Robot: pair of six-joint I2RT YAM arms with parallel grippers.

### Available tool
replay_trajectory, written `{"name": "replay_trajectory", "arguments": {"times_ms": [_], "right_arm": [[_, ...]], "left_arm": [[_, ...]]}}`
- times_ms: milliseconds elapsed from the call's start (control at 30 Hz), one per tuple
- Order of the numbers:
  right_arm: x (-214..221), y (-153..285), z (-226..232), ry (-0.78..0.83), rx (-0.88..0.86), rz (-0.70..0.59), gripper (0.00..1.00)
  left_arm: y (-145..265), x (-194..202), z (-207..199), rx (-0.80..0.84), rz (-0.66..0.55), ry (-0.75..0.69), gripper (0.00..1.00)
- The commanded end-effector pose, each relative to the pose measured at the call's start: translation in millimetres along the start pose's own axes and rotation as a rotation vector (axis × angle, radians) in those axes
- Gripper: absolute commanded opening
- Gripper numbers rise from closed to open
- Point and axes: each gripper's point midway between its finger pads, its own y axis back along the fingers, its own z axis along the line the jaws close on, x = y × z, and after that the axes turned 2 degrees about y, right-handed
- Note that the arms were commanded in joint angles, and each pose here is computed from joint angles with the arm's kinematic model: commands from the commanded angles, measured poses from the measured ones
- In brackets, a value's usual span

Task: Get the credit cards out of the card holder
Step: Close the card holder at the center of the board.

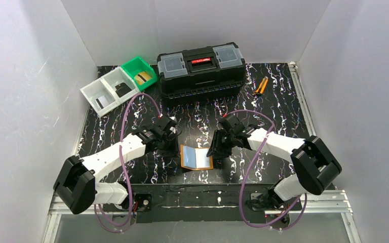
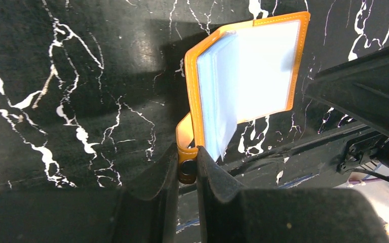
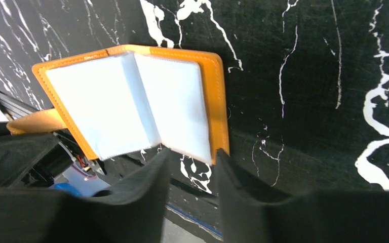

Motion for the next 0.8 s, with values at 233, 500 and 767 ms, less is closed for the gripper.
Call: {"name": "replay_trajectory", "arguments": {"times_ms": [233,500,767], "right_arm": [[6,-20,-10,-0.038,0.052,0.027,0.21],[2,-5,-12,-0.025,0.065,-0.029,0.29],[2,-11,-19,-0.028,0.097,-0.017,0.32]], "left_arm": [[3,-17,-32,-0.033,-0.041,-0.05,0.0],[5,-17,-23,-0.093,-0.052,-0.037,0.0],[16,-19,-21,-0.103,-0.083,-0.03,0.0]]}}
